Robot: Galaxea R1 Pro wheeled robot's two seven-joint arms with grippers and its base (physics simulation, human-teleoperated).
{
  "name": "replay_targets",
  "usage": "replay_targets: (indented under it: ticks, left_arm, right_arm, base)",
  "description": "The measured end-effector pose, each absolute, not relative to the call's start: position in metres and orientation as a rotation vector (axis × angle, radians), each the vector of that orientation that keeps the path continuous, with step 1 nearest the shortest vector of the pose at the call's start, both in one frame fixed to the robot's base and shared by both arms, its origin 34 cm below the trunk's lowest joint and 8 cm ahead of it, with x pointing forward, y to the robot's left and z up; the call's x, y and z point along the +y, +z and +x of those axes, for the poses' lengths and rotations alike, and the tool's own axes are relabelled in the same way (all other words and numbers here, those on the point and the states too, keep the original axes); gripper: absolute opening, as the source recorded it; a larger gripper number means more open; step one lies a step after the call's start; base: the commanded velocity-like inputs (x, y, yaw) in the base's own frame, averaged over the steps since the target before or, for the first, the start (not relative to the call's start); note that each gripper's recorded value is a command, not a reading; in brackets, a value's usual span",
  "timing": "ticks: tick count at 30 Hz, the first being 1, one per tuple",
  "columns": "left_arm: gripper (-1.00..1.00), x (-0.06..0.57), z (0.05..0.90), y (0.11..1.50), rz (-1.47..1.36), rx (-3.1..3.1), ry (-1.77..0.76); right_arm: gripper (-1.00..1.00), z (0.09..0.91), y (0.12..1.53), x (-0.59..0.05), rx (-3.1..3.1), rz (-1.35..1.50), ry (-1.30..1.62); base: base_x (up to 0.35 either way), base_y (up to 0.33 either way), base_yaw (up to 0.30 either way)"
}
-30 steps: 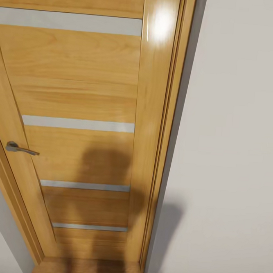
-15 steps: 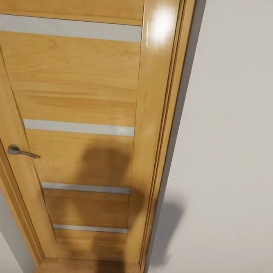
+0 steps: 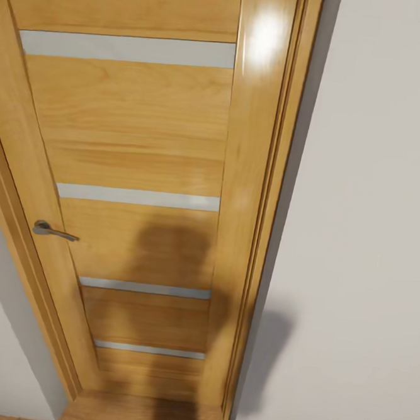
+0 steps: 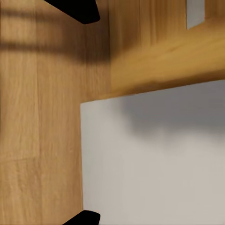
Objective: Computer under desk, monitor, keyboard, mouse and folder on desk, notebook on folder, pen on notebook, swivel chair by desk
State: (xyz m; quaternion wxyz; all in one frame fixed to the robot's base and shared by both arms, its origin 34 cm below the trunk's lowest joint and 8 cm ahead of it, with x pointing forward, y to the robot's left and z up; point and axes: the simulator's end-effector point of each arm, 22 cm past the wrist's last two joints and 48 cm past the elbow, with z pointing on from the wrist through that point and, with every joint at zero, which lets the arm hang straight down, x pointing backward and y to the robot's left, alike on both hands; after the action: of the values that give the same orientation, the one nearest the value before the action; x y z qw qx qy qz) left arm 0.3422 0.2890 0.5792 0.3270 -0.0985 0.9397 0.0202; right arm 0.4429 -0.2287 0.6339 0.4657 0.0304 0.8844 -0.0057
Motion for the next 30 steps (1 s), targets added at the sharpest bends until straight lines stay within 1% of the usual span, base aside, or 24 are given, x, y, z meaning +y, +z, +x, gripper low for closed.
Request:
replay_targets:
  ticks: [4, 11, 22, 30]
  left_arm:
    - [1.00, 0.2893, 0.3401, 0.5781, -0.259, 2.466, 0.054]
    - [1.00, 0.2898, 0.3404, 0.5785, -0.260, 2.462, 0.056]
    - [1.00, 0.2907, 0.3461, 0.5833, -0.255, 2.428, 0.059]
    - [1.00, 0.2912, 0.3464, 0.5840, -0.257, 2.423, 0.060]
  right_arm:
    - [1.00, 0.4429, 0.6337, -0.2290, 2.172, 0.077, -0.017]
    - [1.00, 0.4429, 0.6336, -0.2291, 2.172, 0.078, -0.019]
    - [1.00, 0.4428, 0.6334, -0.2292, 2.174, 0.078, -0.019]
    - [1.00, 0.4422, 0.6332, -0.2292, 2.175, 0.078, -0.019]
  base:
    - [-0.181, 0.000, 0.275]
    - [-0.307, 0.000, 0.280]
    - [-0.324, -0.091, 0.281]
    - [-0.075, -0.020, 0.281]
